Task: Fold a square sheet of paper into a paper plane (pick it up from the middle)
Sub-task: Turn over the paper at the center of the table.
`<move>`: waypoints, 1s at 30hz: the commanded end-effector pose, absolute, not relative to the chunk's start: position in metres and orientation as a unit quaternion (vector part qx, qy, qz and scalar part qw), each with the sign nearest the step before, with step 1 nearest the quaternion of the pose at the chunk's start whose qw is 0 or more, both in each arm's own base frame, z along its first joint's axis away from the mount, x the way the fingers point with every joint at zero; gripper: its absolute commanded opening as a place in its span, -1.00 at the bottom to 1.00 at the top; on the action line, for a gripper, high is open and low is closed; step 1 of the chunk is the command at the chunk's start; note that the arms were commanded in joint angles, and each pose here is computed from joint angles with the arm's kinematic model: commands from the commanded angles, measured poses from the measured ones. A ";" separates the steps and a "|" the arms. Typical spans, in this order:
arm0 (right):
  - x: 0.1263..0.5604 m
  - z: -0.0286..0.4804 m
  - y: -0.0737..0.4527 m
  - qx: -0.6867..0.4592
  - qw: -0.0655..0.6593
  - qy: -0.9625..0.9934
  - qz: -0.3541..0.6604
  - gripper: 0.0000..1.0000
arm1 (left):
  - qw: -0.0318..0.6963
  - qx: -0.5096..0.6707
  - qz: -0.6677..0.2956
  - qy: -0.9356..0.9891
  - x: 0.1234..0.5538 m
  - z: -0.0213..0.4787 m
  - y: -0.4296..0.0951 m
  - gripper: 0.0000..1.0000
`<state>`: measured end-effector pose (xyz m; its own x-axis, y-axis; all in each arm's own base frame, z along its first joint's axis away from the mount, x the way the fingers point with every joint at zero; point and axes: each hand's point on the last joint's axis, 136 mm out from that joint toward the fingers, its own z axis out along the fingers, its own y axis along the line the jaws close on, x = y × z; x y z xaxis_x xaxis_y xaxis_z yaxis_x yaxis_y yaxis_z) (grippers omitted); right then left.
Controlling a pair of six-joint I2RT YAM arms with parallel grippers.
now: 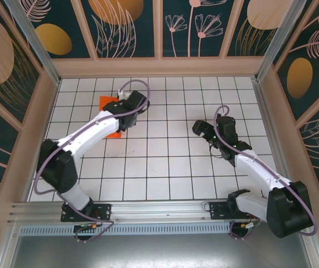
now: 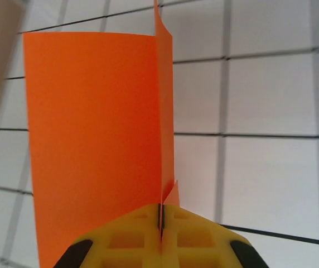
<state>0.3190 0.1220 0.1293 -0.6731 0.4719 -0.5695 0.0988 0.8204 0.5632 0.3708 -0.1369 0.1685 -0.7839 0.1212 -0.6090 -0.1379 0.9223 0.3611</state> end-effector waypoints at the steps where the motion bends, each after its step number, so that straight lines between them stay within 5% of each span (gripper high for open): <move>1: 0.319 0.127 0.112 0.179 0.375 0.878 0.237 0.90 | 0.306 0.031 0.359 0.881 0.361 0.161 -0.109 -0.89; 12: 0.320 0.126 0.105 0.188 0.374 0.877 0.235 0.90 | 0.260 0.114 0.397 0.873 0.361 0.062 -0.151 -0.94; 23: 0.321 0.118 0.105 0.193 0.364 0.880 0.235 0.89 | 0.232 0.115 0.218 0.941 0.351 0.012 -0.206 -0.79; 26: 0.321 0.116 0.106 0.194 0.357 0.882 0.238 0.89 | 0.229 0.113 0.194 0.947 0.350 0.012 -0.214 -0.66; 30: 0.321 0.115 0.107 0.197 0.355 0.881 0.241 0.89 | 0.247 0.100 0.113 0.957 0.355 0.038 -0.241 -0.23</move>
<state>0.3232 0.1077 0.1208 -0.6631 0.5004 -0.5567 0.1563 0.8199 0.5508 0.3506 -0.1986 0.0190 -0.8726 0.3124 -0.3755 0.1097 0.8745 0.4725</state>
